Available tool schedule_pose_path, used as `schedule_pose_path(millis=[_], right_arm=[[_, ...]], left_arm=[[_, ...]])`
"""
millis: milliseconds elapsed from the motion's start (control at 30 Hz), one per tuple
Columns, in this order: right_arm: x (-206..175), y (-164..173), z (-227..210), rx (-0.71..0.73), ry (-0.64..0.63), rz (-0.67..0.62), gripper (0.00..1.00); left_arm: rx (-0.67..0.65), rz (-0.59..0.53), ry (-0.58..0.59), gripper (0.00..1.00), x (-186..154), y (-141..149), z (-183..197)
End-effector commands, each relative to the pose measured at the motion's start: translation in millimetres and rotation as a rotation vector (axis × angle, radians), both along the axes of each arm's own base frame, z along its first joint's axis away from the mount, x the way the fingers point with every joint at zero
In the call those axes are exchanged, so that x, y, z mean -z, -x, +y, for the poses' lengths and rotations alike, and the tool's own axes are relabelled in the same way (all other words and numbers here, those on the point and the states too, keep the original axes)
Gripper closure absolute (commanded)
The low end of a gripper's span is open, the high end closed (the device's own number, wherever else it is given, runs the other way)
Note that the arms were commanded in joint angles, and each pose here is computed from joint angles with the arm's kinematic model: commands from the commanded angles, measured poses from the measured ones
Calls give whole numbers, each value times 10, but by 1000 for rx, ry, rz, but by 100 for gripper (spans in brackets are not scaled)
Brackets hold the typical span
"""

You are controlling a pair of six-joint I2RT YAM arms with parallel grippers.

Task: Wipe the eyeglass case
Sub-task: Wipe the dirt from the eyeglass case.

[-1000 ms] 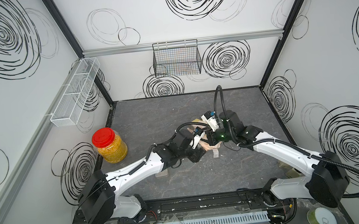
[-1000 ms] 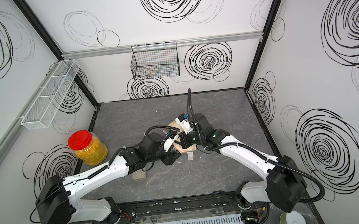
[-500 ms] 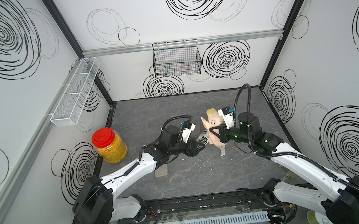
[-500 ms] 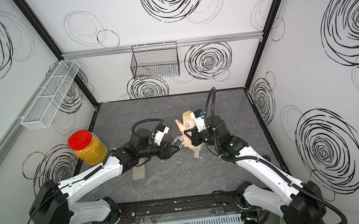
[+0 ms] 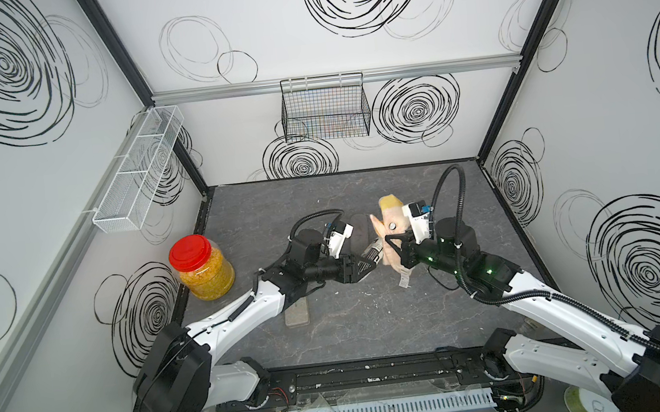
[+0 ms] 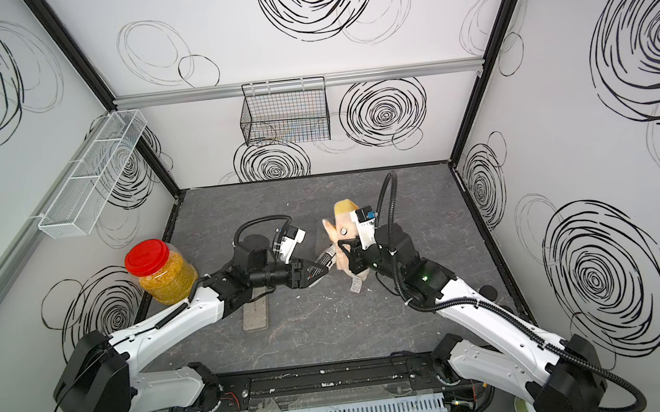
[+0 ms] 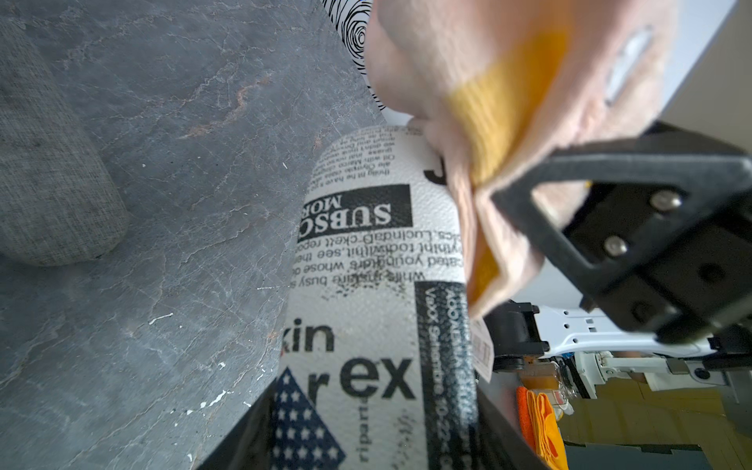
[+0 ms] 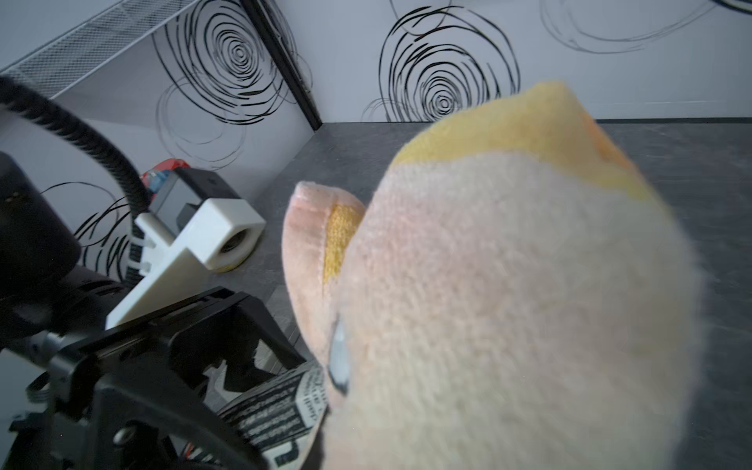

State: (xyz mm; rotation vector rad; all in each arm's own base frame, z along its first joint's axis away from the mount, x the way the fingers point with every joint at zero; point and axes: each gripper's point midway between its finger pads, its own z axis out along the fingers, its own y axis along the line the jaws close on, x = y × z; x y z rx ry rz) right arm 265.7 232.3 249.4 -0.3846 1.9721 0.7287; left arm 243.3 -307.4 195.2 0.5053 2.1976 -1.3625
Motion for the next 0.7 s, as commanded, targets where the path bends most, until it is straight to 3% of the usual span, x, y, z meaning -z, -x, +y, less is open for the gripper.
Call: schedule_pose_path(millis=[0, 133, 300, 533, 600, 667], right_arm=[[-38, 58, -14, -34, 19, -8, 99], [-252, 477, 372, -245, -45, -127, 98], [-207, 636, 502, -321, -36, -108, 98], [54, 29, -97, 99, 148, -47, 99], [27, -28, -190, 137, 143, -36, 98], [-47, 31, -89, 61, 124, -72, 98]], left_arm=[[65, -130, 125, 39, -418, -6, -116], [67, -123, 138, 39, -422, -24, -160], [74, -134, 140, 39, -464, -22, -177], [102, -153, 155, 39, -557, 44, -180], [99, -151, 144, 39, -536, 49, -166], [108, -151, 145, 39, -536, 67, -168]])
